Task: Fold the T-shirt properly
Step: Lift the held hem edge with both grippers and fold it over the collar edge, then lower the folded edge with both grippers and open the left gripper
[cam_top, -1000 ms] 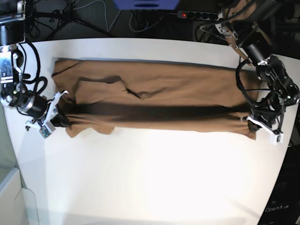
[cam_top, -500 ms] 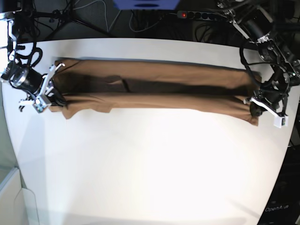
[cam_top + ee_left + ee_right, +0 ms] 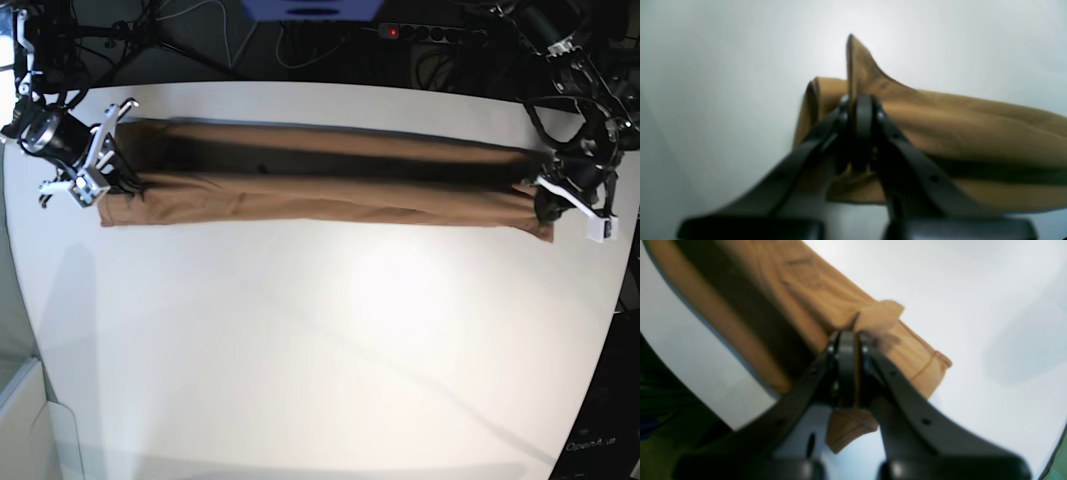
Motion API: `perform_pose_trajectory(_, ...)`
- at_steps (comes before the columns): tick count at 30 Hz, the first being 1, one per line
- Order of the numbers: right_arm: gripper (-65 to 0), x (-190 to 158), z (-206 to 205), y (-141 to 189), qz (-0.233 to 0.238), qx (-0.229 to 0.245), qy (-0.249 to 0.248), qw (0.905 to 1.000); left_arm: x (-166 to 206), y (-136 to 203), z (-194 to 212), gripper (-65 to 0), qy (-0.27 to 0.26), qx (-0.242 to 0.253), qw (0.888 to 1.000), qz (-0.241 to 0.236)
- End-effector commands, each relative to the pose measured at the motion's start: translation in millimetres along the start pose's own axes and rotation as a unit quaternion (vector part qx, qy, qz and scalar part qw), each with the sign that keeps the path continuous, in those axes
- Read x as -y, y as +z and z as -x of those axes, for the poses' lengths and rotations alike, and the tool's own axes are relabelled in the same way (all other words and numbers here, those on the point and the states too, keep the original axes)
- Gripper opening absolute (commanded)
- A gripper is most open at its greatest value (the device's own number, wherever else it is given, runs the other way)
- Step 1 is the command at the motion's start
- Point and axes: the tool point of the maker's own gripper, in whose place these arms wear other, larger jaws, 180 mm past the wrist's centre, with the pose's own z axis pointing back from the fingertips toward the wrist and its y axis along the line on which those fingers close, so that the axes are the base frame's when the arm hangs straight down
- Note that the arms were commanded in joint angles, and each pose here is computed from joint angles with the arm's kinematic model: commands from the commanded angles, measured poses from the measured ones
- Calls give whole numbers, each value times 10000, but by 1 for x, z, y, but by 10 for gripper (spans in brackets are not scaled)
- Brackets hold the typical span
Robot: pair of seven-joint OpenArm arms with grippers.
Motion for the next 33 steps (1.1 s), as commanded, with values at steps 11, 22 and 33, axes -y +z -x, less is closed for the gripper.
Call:
perform_pose_trajectory(11, -643, -11, 16, -7, 285, -295, 225, 9989, -13, 11, -3, -632, -168, 49, 9998, -122)
perform_pose_trajectory(22, -638, -20, 28, -17, 494, -572, 332, 9966, -15, 12, 2, -632, -175, -21, 9997, -147)
perform_pose_trajectory(33, -380, -18, 29, -15, 510, -596, 357, 9963, -21, 15, 0, -473, -254, -48, 9995, -198)
